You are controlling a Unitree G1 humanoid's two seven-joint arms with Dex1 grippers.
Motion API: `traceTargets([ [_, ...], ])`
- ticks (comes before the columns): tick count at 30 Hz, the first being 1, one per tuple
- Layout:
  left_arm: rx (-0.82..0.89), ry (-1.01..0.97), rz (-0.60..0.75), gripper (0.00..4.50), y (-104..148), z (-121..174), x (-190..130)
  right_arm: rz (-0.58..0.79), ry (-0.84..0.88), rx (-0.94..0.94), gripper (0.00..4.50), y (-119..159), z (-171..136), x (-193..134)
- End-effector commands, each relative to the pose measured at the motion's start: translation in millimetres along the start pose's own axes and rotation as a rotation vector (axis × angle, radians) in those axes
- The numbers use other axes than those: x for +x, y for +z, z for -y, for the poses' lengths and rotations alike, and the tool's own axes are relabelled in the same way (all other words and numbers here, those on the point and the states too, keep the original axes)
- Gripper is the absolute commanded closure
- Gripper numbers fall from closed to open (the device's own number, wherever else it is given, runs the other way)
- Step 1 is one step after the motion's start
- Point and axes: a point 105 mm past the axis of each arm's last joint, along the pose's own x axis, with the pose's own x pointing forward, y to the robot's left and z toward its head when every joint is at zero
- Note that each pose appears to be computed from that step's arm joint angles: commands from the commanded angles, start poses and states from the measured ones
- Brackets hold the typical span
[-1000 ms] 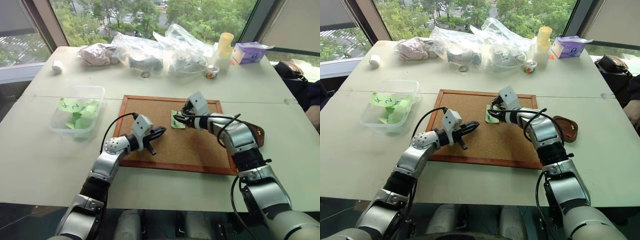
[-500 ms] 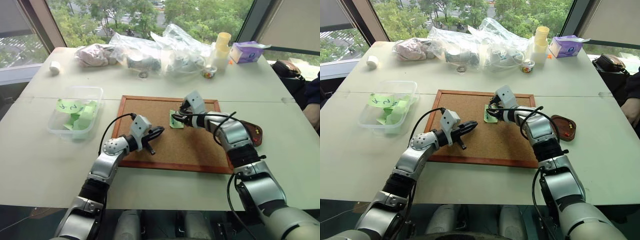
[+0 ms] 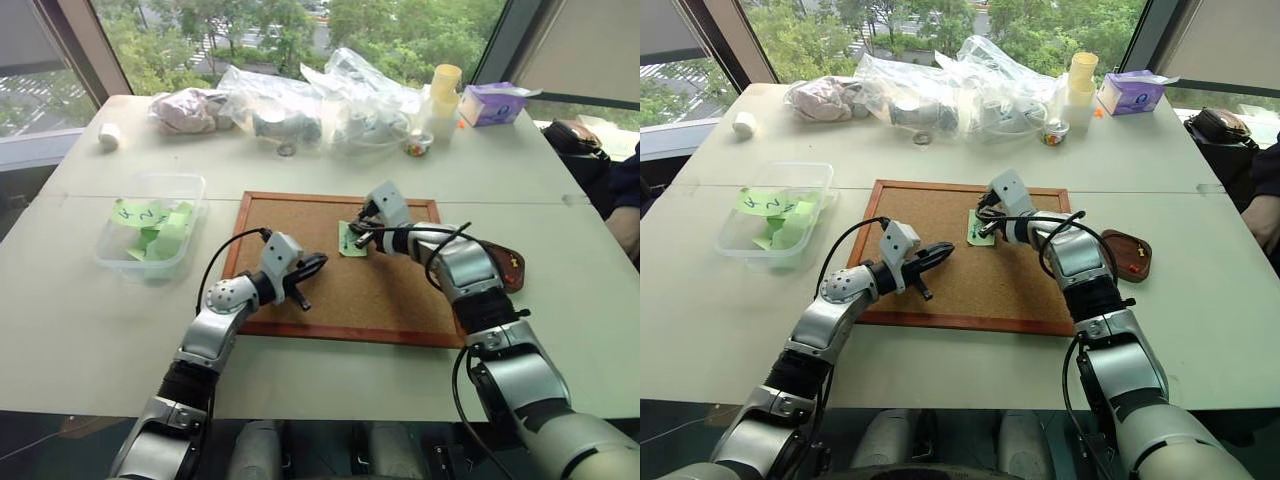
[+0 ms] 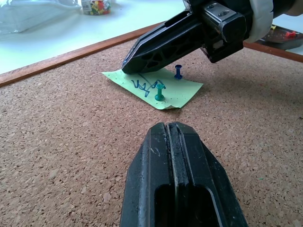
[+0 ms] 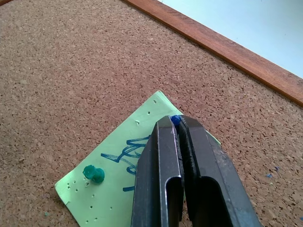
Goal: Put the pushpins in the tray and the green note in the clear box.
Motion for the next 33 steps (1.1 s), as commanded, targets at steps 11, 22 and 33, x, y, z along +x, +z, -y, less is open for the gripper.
traceTargets([
  [11,-0.085,-0.007,-0.170,4.50,-46,6,-3,0.200,-0.446,0.151,4.46,32,81,-121],
  [22,-0.076,-0.074,-0.166,4.50,-45,12,3,-0.037,-0.643,0.264,4.46,-64,98,-187],
  [33,-0.068,-0.077,-0.163,4.50,-45,10,6,-0.057,-0.620,0.337,3.15,-83,92,-183],
])
